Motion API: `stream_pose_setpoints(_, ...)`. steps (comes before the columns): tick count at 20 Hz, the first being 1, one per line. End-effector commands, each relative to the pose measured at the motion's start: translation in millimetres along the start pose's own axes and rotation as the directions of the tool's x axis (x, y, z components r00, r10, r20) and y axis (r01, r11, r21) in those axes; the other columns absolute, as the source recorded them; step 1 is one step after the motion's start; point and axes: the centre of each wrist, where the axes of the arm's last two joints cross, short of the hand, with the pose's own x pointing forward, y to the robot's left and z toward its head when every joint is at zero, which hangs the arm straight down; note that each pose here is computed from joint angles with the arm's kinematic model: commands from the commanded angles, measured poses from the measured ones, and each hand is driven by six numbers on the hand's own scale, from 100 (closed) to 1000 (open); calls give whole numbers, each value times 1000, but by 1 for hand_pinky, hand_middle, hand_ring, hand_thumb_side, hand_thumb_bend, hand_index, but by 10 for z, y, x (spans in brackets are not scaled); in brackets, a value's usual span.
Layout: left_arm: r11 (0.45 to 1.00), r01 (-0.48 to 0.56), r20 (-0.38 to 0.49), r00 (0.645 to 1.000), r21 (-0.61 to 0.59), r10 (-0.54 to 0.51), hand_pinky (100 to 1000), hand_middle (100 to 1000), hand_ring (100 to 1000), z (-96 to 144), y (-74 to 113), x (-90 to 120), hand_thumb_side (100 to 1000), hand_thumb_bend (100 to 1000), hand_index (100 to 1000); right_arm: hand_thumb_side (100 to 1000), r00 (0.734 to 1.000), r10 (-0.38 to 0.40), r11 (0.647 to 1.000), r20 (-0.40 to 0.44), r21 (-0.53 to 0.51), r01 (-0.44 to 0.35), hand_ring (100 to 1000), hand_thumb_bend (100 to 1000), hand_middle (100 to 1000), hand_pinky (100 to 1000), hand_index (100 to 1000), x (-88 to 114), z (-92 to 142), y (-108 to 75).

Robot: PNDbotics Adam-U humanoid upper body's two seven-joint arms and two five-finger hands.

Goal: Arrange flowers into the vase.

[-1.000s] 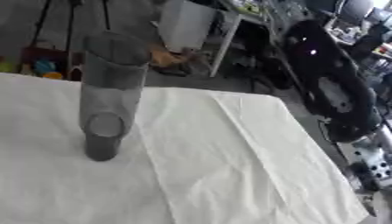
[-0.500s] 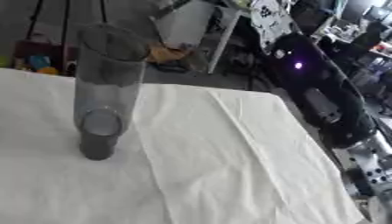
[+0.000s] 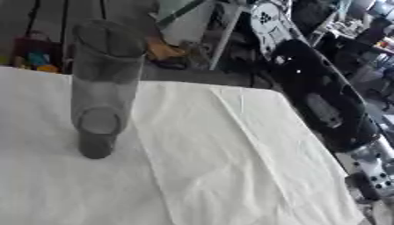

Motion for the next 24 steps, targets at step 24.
stream_pose_setpoints(24,1000,-13,-1,1000,10,14,771,846,758,-51,34,53,842,100,930,294,991,-132,991,-13,32,132,100,446,100,100,100,18,-159,350)
